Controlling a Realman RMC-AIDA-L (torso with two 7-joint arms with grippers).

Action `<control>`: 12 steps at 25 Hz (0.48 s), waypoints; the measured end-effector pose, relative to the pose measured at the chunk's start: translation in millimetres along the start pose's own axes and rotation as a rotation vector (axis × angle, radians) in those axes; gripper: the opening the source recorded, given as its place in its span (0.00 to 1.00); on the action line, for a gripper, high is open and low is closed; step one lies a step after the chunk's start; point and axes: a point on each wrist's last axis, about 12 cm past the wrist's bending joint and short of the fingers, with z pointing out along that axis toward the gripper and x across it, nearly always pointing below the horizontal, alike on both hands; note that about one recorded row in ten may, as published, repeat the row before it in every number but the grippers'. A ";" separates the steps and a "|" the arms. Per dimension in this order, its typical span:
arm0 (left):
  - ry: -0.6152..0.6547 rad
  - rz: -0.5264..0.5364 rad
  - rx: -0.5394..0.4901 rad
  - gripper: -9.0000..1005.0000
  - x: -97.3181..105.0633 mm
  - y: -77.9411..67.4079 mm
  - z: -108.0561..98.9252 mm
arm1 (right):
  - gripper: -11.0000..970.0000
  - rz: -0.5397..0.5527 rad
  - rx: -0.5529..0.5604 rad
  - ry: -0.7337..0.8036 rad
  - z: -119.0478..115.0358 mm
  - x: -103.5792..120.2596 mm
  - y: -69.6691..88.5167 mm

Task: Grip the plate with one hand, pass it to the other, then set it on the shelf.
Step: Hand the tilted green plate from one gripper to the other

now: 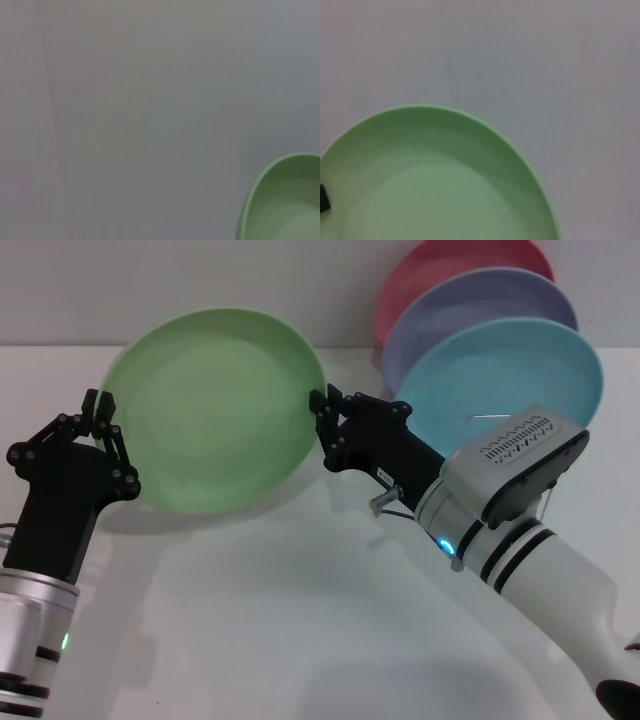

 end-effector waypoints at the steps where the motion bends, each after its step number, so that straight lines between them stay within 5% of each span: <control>1: 0.000 0.000 0.001 0.08 0.0 -0.2 0.0 | 0.12 0.000 0.000 0.000 0.0 0.0 0.0; 12: 0.000 0.000 0.006 0.08 0.1 -0.9 0.3 | 0.08 -0.002 -0.002 -0.002 1.2 -0.9 0.2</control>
